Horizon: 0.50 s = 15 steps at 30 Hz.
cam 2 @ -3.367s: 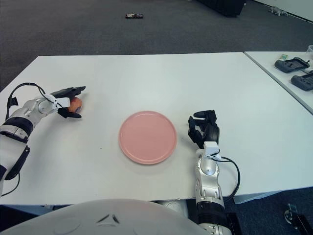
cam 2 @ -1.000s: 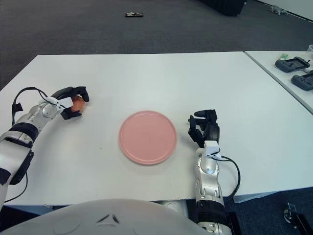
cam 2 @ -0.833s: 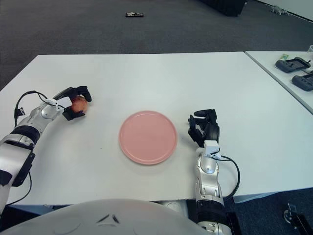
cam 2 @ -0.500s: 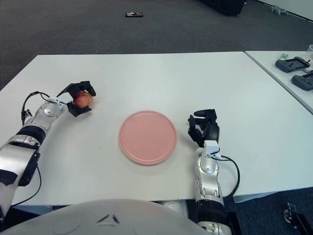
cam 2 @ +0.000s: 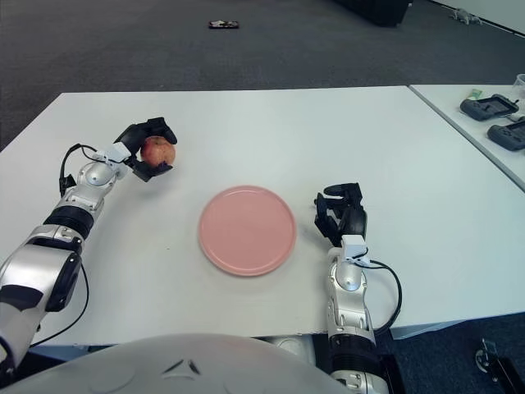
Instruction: Put the apple into the plate.
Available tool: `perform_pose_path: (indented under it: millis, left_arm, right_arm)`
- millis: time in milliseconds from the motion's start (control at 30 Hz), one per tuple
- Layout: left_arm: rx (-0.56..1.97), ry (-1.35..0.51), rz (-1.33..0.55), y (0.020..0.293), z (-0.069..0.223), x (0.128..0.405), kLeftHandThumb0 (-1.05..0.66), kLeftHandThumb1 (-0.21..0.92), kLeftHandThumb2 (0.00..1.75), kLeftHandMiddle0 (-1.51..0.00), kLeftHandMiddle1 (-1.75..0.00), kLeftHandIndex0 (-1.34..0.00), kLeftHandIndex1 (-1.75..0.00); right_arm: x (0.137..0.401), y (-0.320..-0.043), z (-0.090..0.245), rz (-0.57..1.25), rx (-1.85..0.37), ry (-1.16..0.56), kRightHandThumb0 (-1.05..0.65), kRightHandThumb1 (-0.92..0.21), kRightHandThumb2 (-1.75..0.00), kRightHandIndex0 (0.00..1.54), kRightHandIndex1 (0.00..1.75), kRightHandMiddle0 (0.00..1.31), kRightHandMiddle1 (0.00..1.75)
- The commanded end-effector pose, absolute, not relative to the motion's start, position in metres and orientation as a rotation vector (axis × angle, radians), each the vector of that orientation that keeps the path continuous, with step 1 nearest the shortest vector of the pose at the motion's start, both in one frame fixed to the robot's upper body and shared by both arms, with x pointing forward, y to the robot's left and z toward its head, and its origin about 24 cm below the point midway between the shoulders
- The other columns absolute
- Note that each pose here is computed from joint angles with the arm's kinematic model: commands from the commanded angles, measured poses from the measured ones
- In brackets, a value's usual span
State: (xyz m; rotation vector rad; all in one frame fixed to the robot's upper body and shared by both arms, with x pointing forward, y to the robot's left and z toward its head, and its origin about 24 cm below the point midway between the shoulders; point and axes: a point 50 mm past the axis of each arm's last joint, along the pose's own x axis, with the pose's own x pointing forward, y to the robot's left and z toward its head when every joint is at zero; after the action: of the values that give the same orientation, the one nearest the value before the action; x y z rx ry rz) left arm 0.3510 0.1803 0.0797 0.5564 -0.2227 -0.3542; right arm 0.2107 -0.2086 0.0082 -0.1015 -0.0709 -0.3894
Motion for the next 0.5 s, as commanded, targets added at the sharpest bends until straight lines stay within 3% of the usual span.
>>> perform_pose_path:
  millis: [0, 167, 467]
  left_arm:
    - [0.516, -0.292, -0.39, 0.166, 0.09, 0.346, -0.07, 0.24, 1.45, -1.35, -1.75, -1.13, -1.75]
    - [0.486, -0.352, -0.464, 0.141, 0.1, 0.332, -0.07, 0.25, 1.44, -1.34, -1.75, -1.13, -1.75]
    - [0.516, -0.408, -0.619, 0.12, 0.099, 0.319, -0.07, 0.25, 1.44, -1.32, -1.75, -1.13, -1.75]
  right_arm:
    - [0.214, -0.209, 0.012, -0.388, -0.108, -0.083, -0.34, -0.92, -0.53, 0.51, 1.18, 0.19, 1.75]
    - [0.214, -0.209, 0.012, -0.389, -0.108, -0.087, -0.34, -0.92, -0.53, 0.51, 1.18, 0.19, 1.75]
    - [0.214, -0.209, 0.012, -0.386, -0.102, -0.091, -0.34, -0.92, -0.53, 0.51, 1.18, 0.19, 1.75]
